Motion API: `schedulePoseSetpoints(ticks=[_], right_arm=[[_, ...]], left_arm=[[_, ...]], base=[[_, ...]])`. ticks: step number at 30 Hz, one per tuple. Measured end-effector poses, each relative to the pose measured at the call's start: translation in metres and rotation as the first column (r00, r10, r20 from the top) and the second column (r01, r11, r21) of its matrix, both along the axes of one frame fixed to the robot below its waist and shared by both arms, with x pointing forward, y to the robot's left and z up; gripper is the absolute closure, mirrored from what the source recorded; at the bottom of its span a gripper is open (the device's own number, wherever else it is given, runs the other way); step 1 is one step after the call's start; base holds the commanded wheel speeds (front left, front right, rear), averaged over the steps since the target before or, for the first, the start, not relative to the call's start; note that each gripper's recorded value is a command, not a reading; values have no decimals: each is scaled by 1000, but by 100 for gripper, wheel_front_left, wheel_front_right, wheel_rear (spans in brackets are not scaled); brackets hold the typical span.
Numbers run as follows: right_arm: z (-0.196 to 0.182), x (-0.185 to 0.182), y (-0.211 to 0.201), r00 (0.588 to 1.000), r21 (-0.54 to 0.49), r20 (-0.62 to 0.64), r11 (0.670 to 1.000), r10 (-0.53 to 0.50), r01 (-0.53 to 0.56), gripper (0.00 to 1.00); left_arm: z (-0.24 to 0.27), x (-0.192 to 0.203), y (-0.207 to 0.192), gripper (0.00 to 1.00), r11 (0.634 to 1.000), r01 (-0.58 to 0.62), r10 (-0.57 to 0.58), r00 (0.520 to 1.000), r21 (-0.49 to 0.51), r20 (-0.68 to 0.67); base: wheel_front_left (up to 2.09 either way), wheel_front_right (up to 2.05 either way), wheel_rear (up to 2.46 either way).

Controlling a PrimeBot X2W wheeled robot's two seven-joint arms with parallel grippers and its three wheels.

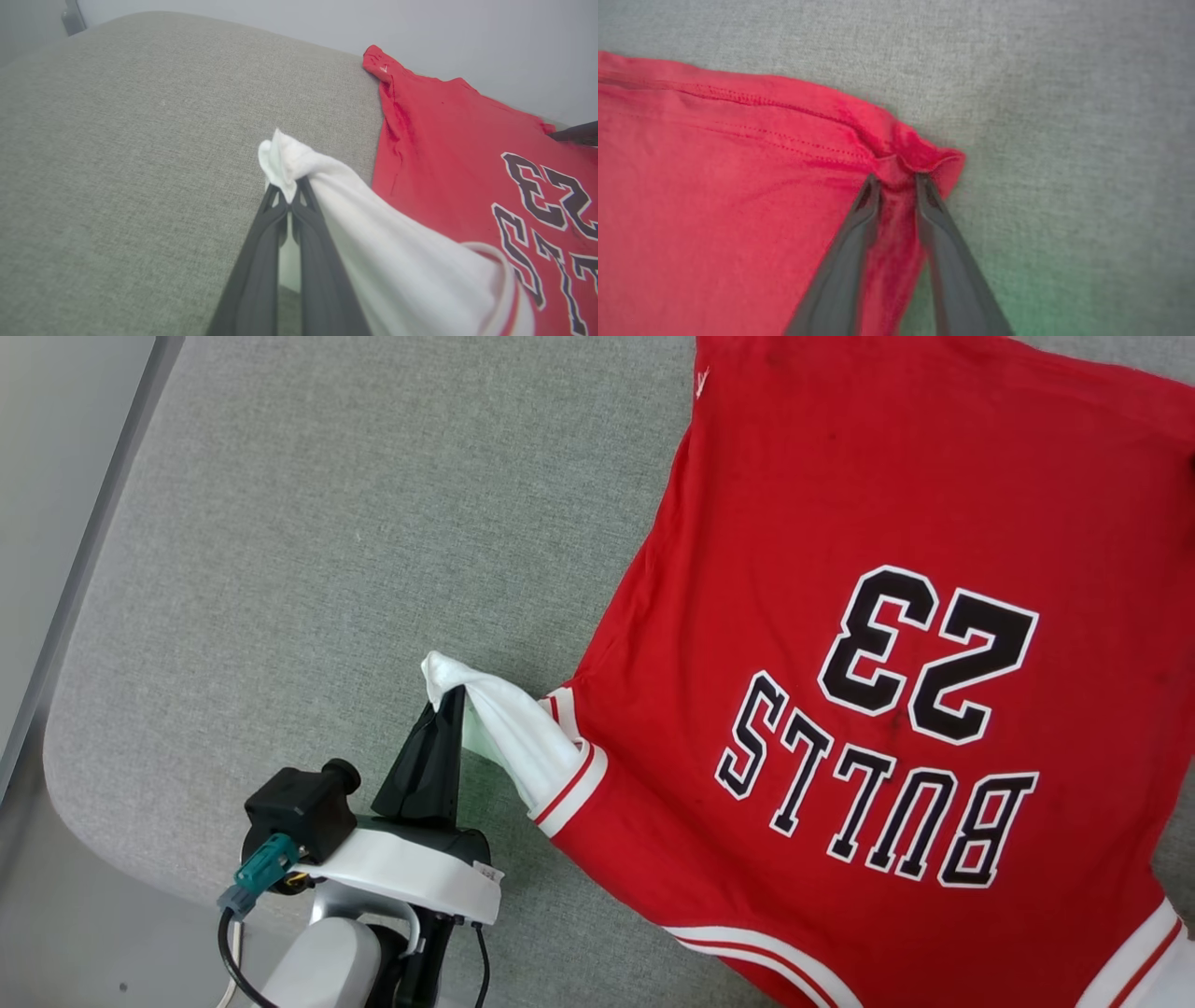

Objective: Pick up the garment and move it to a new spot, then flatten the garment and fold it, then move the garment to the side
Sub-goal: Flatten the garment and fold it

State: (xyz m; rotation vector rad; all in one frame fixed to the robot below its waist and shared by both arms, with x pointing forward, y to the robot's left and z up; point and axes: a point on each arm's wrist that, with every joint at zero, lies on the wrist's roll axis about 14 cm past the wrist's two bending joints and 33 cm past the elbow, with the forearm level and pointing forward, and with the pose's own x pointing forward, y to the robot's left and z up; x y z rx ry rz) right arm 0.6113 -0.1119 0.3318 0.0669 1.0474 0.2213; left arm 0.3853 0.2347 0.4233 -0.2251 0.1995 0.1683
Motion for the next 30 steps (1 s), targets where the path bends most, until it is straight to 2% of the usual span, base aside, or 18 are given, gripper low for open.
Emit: schedulePoseSetpoints(ticks=[9, 15, 18, 24, 30], right_arm=[[38, -13, -18, 990, -55, 138, 998, 19, -12, 100], [64, -51, -56, 974, -86, 226, 996, 8, 12, 100], [68, -83, -85, 971, -103, 239, 994, -23, 49, 100], [55, -174, -134, 968, -82, 207, 983, -145, 164, 100], [40, -267, -159, 939, -34, 161, 949, -303, 312, 100]], left_arm=[[11, -19, 10, 100, 999, -29, 29, 999, 23, 20], [17, -39, 15, 100, 998, -50, 49, 998, 29, 28], [19, -44, 12, 100, 999, -25, 24, 999, 33, 31], [21, -48, 5, 100, 999, 10, -11, 999, 30, 32], [19, -45, -8, 100, 997, 69, -70, 997, 32, 18]], base=[[0, 0, 0], [0, 0, 0], [0, 0, 0], [0, 0, 0], [0, 0, 0]])
